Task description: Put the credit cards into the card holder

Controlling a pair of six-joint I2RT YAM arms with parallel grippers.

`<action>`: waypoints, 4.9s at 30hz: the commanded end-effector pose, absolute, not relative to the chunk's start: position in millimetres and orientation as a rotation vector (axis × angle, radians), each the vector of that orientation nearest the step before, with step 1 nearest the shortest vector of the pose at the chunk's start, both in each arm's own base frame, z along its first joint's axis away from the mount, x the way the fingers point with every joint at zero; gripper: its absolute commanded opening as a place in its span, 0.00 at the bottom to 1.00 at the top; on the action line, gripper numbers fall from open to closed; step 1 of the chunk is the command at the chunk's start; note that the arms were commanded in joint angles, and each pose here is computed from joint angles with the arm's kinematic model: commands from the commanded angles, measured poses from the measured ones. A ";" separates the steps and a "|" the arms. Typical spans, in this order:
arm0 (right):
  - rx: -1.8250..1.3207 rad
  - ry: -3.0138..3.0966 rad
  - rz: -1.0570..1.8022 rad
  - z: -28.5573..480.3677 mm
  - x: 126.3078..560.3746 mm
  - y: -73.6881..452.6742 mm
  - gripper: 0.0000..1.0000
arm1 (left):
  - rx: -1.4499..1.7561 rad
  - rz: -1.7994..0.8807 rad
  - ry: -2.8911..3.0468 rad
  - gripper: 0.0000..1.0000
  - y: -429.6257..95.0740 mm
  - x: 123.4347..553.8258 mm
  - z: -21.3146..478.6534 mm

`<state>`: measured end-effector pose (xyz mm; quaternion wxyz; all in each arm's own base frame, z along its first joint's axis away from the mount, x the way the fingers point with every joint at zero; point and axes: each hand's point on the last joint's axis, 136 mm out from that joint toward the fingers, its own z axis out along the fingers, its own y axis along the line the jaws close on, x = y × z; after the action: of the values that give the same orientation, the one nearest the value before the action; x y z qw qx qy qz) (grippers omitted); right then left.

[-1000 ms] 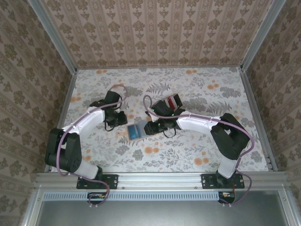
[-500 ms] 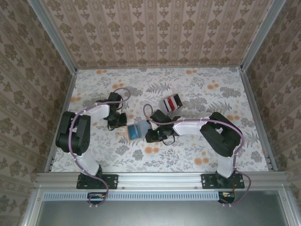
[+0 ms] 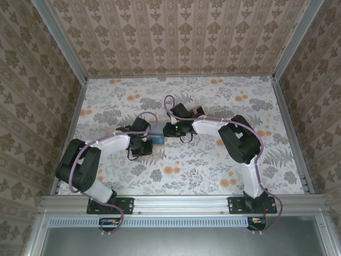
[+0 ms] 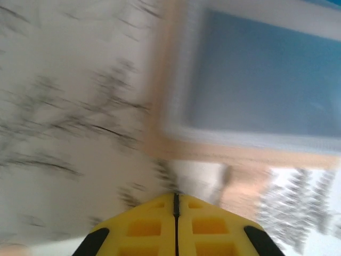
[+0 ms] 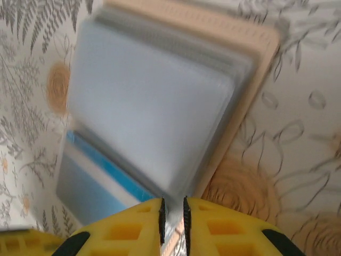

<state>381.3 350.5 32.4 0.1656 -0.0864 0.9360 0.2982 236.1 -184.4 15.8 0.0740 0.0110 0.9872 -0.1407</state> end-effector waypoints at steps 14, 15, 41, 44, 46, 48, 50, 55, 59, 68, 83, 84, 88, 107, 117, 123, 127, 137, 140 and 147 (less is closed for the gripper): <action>-0.307 2.658 0.910 80.0 392.3 312.4 0.21 | 0.318 -0.660 2.965 0.06 -331.9 201.9 14.8; -0.290 2.650 0.895 86.2 394.3 304.2 0.22 | 0.337 -0.676 2.944 0.07 -338.3 204.6 20.9; -0.021 2.638 0.499 111.6 426.1 184.7 0.35 | 0.193 -0.793 2.754 0.43 -309.4 342.8 98.7; -0.017 2.666 0.486 103.7 426.9 181.7 0.36 | 0.191 -0.832 2.775 0.44 -320.0 348.0 86.5; -0.022 2.687 0.494 97.6 426.6 183.5 0.36 | 0.189 -0.849 2.783 0.44 -326.0 351.7 80.9; -0.026 2.697 0.518 93.1 426.7 187.3 0.37 | 0.192 -0.849 2.788 0.44 -330.0 354.4 77.1; -0.026 2.703 0.522 89.4 427.6 188.4 0.37 | 0.197 -0.857 2.794 0.44 -334.9 356.7 73.5; -0.036 2.709 0.534 87.9 429.2 190.8 0.37 | 0.208 -0.868 2.806 0.44 -343.9 360.9 66.5; -0.045 2.704 0.536 91.5 429.7 191.7 0.37 | 0.213 -0.873 2.813 0.44 -348.5 361.9 62.8; -0.021 2.617 0.463 115.1 433.0 176.2 0.37 | 0.221 -0.870 2.802 0.45 -351.0 364.5 68.0; -0.036 2.709 0.524 82.4 431.9 187.3 0.37 | 0.221 -0.870 2.829 0.45 -359.7 369.9 51.3; -0.041 2.707 0.536 83.5 431.7 189.2 0.37 | 0.221 -0.873 2.832 0.44 -361.0 369.7 49.5; -0.054 2.680 0.588 93.2 432.4 195.6 0.36 | 0.222 -0.879 2.836 0.44 -364.1 370.0 45.4; -0.085 2.730 0.627 72.7 436.5 211.2 0.37 | 0.223 -0.882 2.844 0.44 -365.9 367.6 42.9; -0.094 2.666 0.618 105.7 434.7 206.9 0.36 | 0.225 -0.882 2.844 0.44 -366.6 368.5 44.1; -0.097 2.649 0.616 115.1 434.7 205.8 0.36 | 0.224 -0.881 2.845 0.44 -367.1 368.3 43.5; -0.098 2.659 0.609 111.2 434.9 204.9 0.35 | 0.224 -0.882 2.846 0.44 -367.2 368.4 43.3; -0.083 2.661 0.571 113.2 436.4 193.0 0.15 | 0.232 -0.878 2.847 0.44 -367.9 368.9 44.0; -0.079 2.641 0.563 121.3 436.8 187.1 0.12 | 0.232 -0.879 2.849 0.43 -367.8 368.5 43.5; -0.071 2.600 0.510 148.4 427.5 169.1 0.10 | 0.238 -0.870 2.835 0.43 -361.5 372.1 55.2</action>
<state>438.0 177.7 125.7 0.2291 -0.0177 0.9533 0.1960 371.8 -363.7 48.8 0.0847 0.0723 0.9488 -0.2955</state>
